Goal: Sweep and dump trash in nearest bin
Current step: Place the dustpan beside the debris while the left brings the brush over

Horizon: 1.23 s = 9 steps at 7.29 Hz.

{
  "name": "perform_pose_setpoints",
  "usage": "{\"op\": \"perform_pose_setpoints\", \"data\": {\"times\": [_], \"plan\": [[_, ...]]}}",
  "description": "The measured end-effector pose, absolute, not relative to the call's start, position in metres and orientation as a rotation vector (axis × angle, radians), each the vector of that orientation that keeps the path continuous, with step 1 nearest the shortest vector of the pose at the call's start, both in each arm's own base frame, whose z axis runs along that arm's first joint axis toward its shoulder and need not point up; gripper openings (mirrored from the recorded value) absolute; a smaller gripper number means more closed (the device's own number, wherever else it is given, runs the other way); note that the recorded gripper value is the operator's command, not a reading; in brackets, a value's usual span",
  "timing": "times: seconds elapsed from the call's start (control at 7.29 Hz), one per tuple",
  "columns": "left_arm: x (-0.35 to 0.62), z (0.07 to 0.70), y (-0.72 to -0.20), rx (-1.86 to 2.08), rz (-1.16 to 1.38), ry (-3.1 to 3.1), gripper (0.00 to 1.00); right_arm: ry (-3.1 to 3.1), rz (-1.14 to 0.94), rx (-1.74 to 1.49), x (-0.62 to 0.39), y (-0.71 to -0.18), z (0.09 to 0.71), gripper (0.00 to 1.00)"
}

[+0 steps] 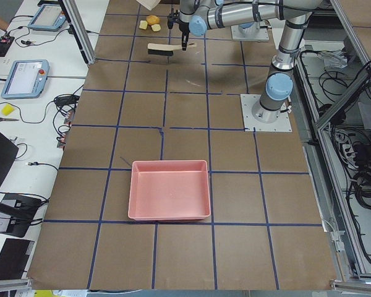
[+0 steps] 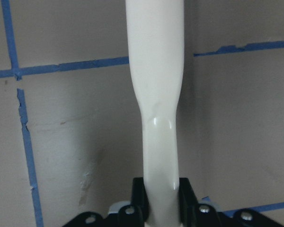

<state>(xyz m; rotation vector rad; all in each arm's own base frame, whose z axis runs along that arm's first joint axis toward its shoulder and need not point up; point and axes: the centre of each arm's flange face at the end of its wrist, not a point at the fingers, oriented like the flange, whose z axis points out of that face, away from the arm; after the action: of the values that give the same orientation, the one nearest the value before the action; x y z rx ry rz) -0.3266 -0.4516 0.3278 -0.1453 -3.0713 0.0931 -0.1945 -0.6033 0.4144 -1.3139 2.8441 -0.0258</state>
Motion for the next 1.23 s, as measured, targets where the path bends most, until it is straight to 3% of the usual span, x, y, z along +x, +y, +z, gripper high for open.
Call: {"op": "perform_pose_setpoints", "data": {"times": [0.69, 1.23], "plan": [[-0.473, 0.307, -0.483, -0.082, 0.174, -3.095, 0.01, 2.342, -0.087, -2.070, -0.293, -0.674, 0.358, 0.00], [-0.566, 0.277, -0.492, -0.087, 0.218, -3.074, 0.01, 2.130, -0.053, -2.162, -0.303, -0.688, 0.297, 0.00]]}}
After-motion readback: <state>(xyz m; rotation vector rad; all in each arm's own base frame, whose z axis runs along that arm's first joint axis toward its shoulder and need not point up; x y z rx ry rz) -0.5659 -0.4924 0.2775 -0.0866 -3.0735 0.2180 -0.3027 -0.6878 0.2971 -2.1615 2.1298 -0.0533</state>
